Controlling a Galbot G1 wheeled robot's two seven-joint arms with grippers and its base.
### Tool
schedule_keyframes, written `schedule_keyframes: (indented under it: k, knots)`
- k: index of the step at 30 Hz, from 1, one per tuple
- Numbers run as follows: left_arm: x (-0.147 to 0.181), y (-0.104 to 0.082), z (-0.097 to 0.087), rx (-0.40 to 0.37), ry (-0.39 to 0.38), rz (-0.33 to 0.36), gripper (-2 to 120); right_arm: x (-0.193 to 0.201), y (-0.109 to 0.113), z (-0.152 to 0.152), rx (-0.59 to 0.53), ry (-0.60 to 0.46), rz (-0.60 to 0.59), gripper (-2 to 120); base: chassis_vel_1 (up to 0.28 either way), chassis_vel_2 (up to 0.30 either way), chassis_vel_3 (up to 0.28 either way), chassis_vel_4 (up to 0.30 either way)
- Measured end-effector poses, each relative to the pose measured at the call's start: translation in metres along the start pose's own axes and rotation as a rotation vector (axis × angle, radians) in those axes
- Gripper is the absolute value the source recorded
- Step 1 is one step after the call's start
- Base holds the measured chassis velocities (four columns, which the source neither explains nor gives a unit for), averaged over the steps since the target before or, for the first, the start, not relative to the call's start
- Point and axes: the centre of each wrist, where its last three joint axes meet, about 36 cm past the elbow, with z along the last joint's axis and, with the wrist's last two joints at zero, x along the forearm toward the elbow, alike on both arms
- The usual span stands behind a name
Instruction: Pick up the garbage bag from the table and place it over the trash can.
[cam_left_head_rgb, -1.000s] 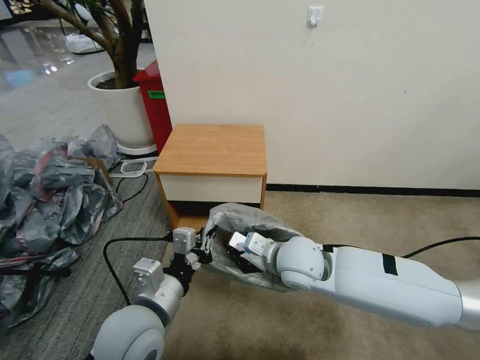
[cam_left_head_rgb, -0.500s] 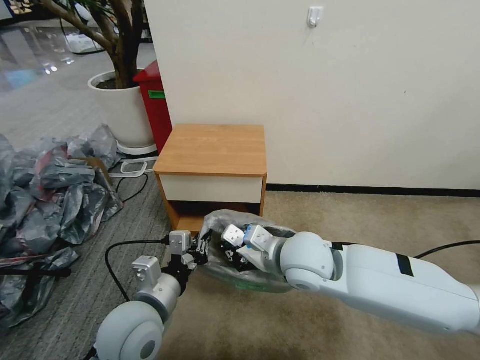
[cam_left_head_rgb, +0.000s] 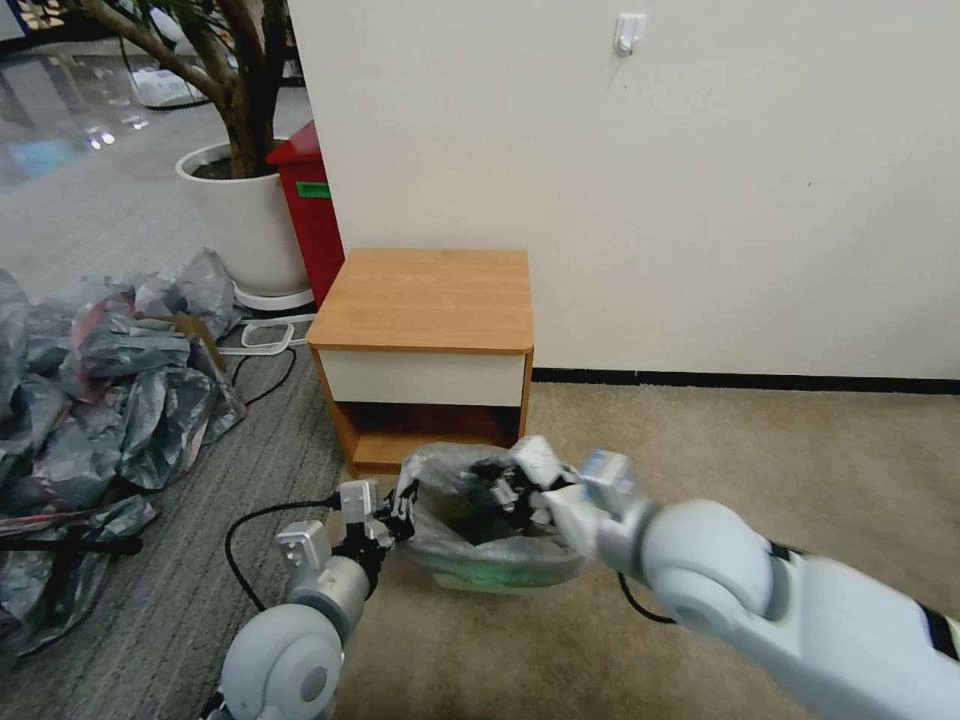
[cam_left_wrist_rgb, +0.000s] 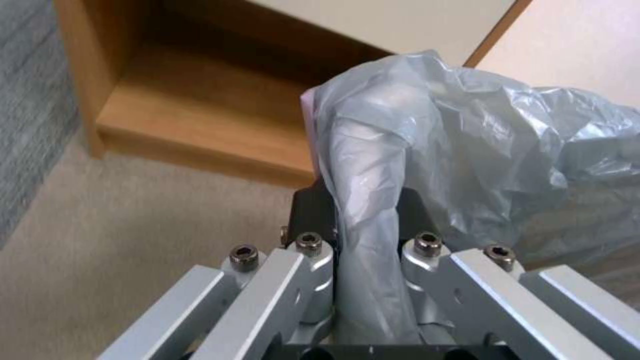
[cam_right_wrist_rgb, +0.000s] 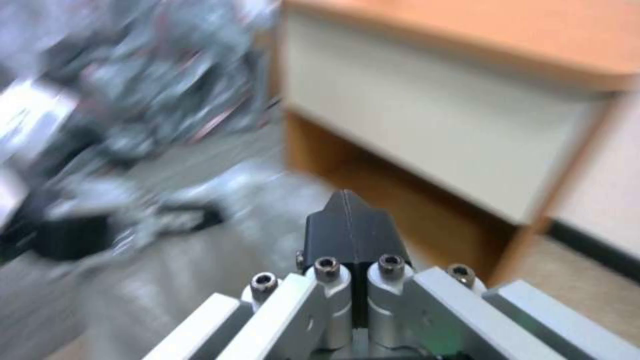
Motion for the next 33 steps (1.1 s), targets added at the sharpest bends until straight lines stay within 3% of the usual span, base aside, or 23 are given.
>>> schedule_keyframes:
  k: [6, 11, 12, 14, 15, 26, 32, 33]
  knots:
    - [0.008, -0.006, 0.013, 0.025, 0.017, -0.014, 9, 0.019, 0.007, 0.027, -0.081, -0.121, 0.247, 24, 0.0, 0.0, 0.0, 0.0]
    - [0.012, -0.007, 0.015, 0.035, 0.023, -0.017, 9, 0.026, 0.017, 0.041, -0.102, -0.163, 0.352, 35, 0.0, 0.0, 0.0, 0.0]
    - [0.015, -0.007, 0.017, 0.038, 0.028, -0.02, 9, 0.03, 0.027, 0.051, -0.125, -0.188, 0.424, 41, 0.0, 0.0, 0.0, 0.0]
    - [0.017, -0.007, 0.018, 0.039, 0.032, -0.022, 9, 0.031, 0.032, 0.055, -0.137, -0.196, 0.448, 46, 0.0, 0.0, 0.0, 0.0]
    - [0.02, -0.005, 0.021, 0.03, 0.046, -0.03, 9, 0.035, 0.043, 0.063, -0.162, -0.207, 0.489, 55, 0.0, 0.0, 0.0, 0.0]
    - [0.019, 0.004, 0.033, 0.005, 0.091, -0.048, 9, 0.046, 0.054, 0.076, -0.223, -0.203, 0.545, 96, 0.0, 0.0, 0.0, 0.0]
    - [0.014, 0.008, 0.039, -0.005, 0.106, -0.061, 9, 0.042, 0.059, 0.077, -0.246, -0.204, 0.535, 100, 0.0, 0.0, 0.0, 0.0]
    - [0.013, 0.01, 0.041, -0.009, 0.111, -0.065, 13, 0.041, 0.06, 0.077, -0.248, -0.205, 0.533, 100, 0.0, 0.0, 0.0, 0.0]
